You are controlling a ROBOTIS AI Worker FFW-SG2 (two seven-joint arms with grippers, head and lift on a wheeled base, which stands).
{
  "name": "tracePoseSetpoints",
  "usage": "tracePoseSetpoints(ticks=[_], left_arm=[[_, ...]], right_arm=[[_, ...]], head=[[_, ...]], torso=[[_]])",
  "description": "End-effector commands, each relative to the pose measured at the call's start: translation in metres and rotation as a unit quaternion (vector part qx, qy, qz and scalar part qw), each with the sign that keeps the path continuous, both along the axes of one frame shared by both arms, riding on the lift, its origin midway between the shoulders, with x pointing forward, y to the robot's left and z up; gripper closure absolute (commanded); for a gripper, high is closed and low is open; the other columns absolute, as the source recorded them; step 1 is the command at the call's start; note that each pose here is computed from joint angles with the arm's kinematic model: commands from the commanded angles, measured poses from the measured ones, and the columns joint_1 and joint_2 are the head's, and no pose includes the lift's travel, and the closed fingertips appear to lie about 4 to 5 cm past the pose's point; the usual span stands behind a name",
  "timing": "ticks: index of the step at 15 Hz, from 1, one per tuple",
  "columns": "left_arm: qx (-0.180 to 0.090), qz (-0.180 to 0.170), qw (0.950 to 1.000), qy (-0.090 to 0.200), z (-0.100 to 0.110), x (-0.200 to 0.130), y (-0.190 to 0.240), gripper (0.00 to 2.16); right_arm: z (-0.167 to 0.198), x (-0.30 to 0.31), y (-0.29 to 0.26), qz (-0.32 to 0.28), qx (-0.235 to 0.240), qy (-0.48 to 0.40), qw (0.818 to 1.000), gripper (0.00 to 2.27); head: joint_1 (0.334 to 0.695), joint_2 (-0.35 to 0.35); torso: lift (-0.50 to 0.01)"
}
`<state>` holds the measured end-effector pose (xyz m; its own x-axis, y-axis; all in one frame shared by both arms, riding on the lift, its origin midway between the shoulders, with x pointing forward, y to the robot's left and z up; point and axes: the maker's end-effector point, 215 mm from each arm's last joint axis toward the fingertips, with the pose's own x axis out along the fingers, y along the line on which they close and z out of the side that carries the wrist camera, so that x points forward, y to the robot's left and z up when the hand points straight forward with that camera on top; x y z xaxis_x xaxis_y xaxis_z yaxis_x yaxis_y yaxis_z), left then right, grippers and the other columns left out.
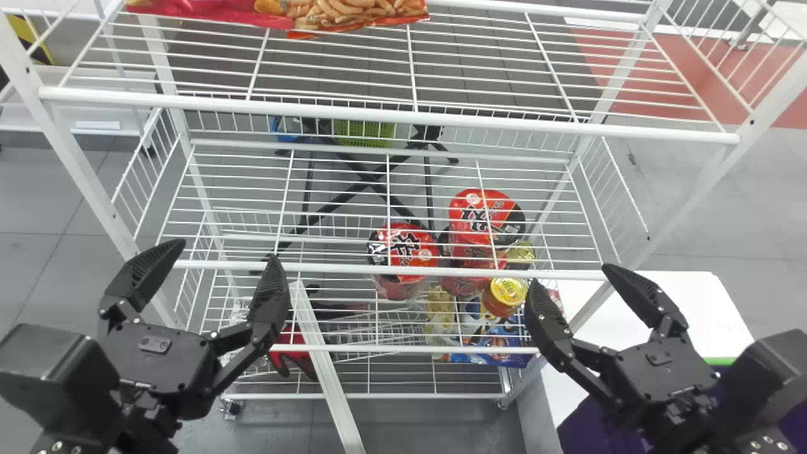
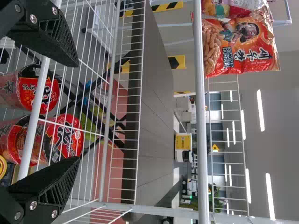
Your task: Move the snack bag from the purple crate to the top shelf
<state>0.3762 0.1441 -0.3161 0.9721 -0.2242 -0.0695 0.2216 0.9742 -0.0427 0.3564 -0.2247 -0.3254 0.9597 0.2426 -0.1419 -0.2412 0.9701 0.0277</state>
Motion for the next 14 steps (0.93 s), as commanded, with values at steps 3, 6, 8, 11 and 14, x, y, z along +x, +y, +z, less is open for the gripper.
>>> tracePoseSetpoints(ticks=[3, 6, 8, 11, 14], left_arm=[[0.001, 0.003, 1.0000, 0.000, -0.0007, 0.0002, 0.0012, 0.07], [0.001, 0.003, 1.0000, 0.000, -0.0007, 0.0002, 0.0015, 0.07], [0.005, 0.007, 1.0000, -0.001, -0.0006, 0.0006, 0.0030, 0.07], [0.006, 0.008, 1.0000, 0.001, -0.0024, 0.0005, 0.0033, 0.07], [0.006, 0.008, 0.9999, -0.001, -0.0010, 0.0011, 0.0036, 0.07]], right_arm=[[-0.0003, 0.0001, 0.0014, 0.003, 0.000, 0.001, 1.000, 0.11], [-0.0019, -0.0006, 0.0031, 0.007, 0.001, 0.002, 1.000, 0.11], [-0.0012, -0.0001, 0.0032, 0.007, 0.002, 0.002, 1.000, 0.11], [-0.0028, -0.0003, 0.0022, 0.007, 0.001, 0.003, 1.000, 0.11], [-0.0028, -0.0004, 0.0030, 0.007, 0.003, 0.003, 1.000, 0.11]], head=[[0.695, -0.125], [0.695, -0.122], [0.695, -0.120], [0.695, -0.117], [0.695, -0.118]], torso=[[-0.313], [-0.325], [-0.334], [-0.346], [-0.358]])
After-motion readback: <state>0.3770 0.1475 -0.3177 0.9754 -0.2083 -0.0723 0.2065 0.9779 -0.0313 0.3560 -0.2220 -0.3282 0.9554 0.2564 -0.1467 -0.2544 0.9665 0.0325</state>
